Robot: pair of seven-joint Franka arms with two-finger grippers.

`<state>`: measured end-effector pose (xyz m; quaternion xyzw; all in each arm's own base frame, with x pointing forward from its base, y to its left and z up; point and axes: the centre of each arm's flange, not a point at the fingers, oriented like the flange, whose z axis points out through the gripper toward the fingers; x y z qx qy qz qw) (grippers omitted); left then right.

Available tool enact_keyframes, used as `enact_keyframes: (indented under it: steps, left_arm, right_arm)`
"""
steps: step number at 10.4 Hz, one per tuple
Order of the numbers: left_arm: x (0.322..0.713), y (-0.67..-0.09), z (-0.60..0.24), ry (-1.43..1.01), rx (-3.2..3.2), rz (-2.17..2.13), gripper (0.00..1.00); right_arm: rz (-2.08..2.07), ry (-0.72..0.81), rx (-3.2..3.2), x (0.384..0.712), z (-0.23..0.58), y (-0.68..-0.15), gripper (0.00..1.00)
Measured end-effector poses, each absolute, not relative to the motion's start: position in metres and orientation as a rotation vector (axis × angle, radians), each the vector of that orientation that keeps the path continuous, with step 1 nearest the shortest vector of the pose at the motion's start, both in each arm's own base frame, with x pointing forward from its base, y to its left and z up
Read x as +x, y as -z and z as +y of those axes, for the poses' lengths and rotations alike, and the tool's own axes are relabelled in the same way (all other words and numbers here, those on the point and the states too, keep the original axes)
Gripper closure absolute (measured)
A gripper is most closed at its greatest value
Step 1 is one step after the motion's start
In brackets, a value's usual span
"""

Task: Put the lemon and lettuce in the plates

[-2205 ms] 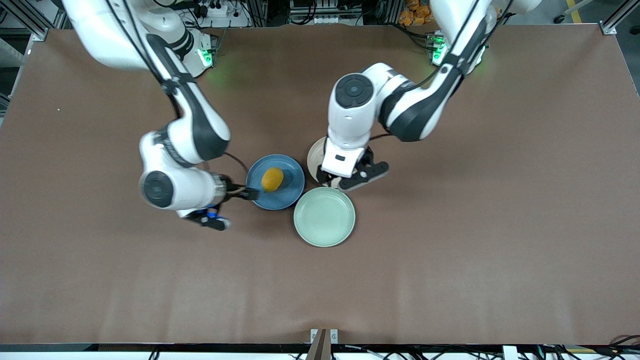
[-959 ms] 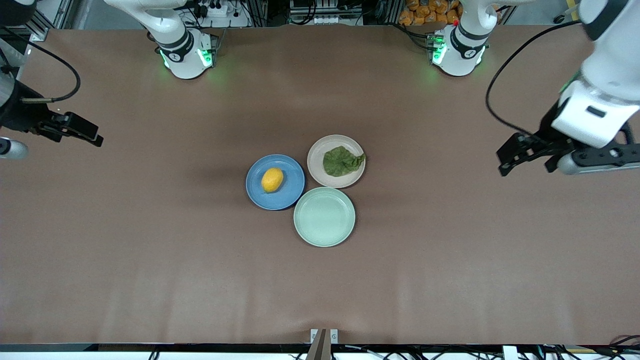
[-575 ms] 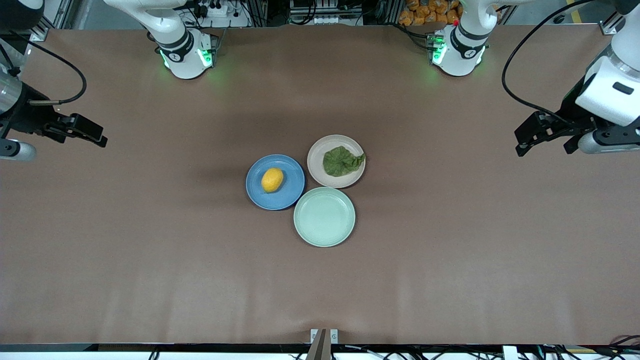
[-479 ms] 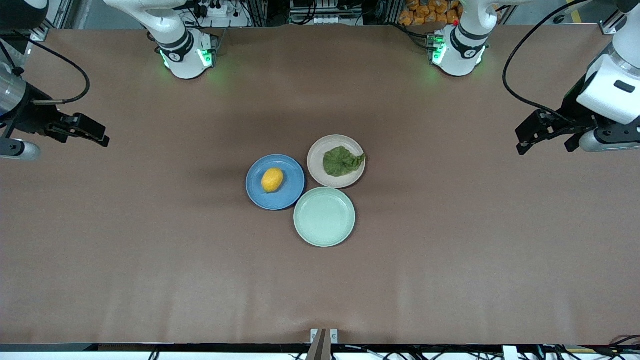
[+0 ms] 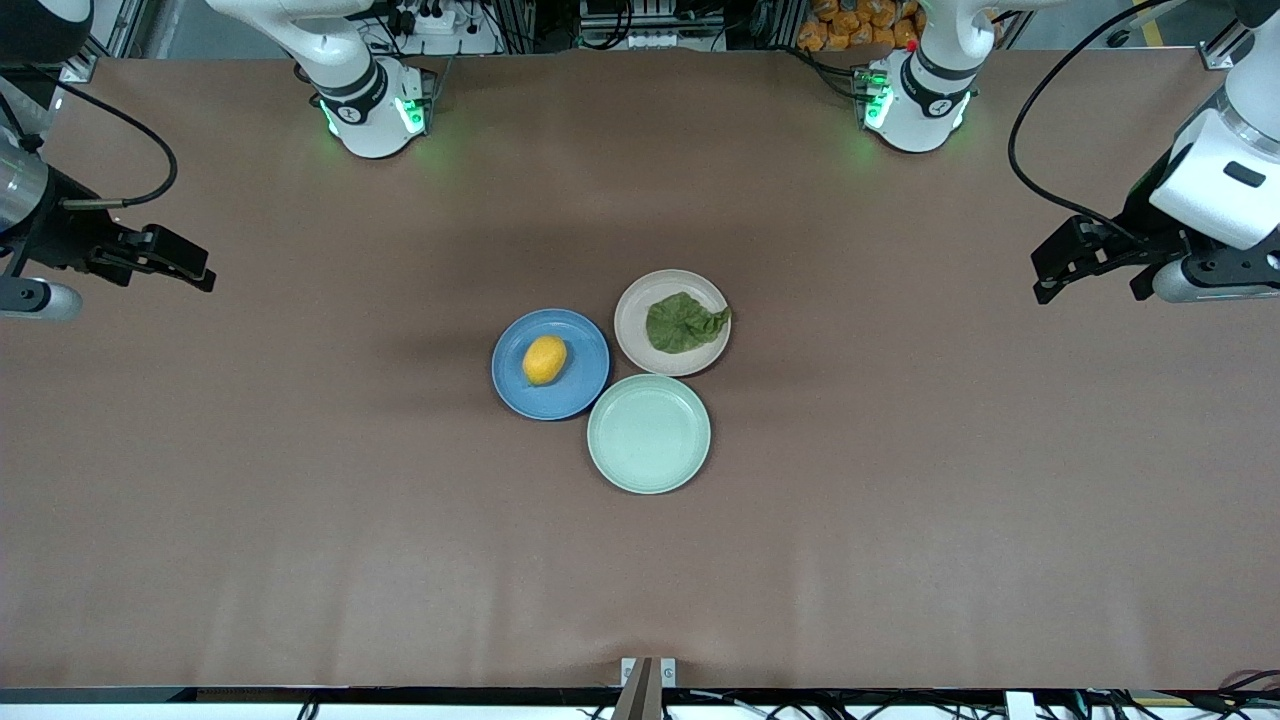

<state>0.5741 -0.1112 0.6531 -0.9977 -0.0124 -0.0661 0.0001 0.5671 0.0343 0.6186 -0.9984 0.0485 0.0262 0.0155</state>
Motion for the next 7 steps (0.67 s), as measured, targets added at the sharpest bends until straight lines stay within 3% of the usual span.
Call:
enact_keyframes:
  steps: [7]
  left_arm:
    - [0.575, -0.649, -0.076, 0.133, -3.121, 0.053, 0.0]
  right_arm:
    - [0.152, -0.135, -3.121, 0.563, 0.032, -0.616, 0.0]
